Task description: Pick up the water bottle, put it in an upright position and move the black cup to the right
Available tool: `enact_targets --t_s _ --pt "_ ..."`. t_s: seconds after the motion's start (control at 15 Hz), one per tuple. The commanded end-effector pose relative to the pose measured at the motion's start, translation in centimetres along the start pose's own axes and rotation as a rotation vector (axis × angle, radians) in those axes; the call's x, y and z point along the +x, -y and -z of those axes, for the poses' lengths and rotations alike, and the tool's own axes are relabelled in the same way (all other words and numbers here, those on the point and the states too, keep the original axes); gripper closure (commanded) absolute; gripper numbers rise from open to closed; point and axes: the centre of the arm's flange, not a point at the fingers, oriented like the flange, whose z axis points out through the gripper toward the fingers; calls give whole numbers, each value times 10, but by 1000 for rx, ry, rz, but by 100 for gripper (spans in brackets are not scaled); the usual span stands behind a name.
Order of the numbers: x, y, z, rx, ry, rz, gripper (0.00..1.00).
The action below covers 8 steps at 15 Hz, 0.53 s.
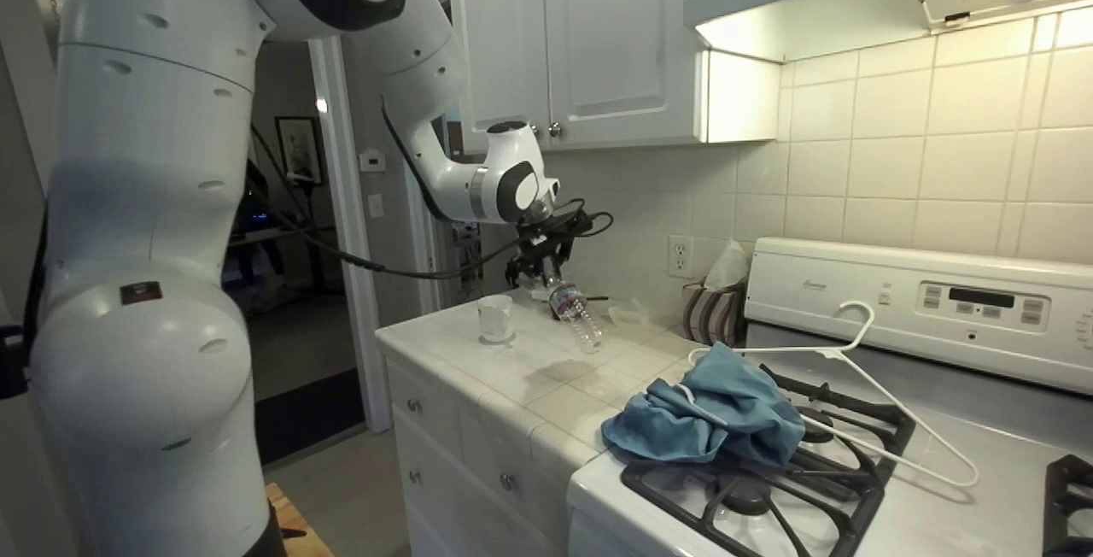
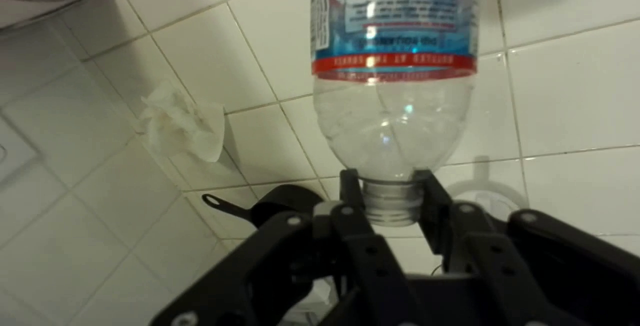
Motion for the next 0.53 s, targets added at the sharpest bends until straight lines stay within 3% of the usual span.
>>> enact_targets --t_s 0.0,0.2,0.47 --pt "-70 11 54 -38 -183 -77 92" --pt "-92 10 61 -115 -307 -69 92" --pt "-75 -17 56 -167 -452 -58 92"
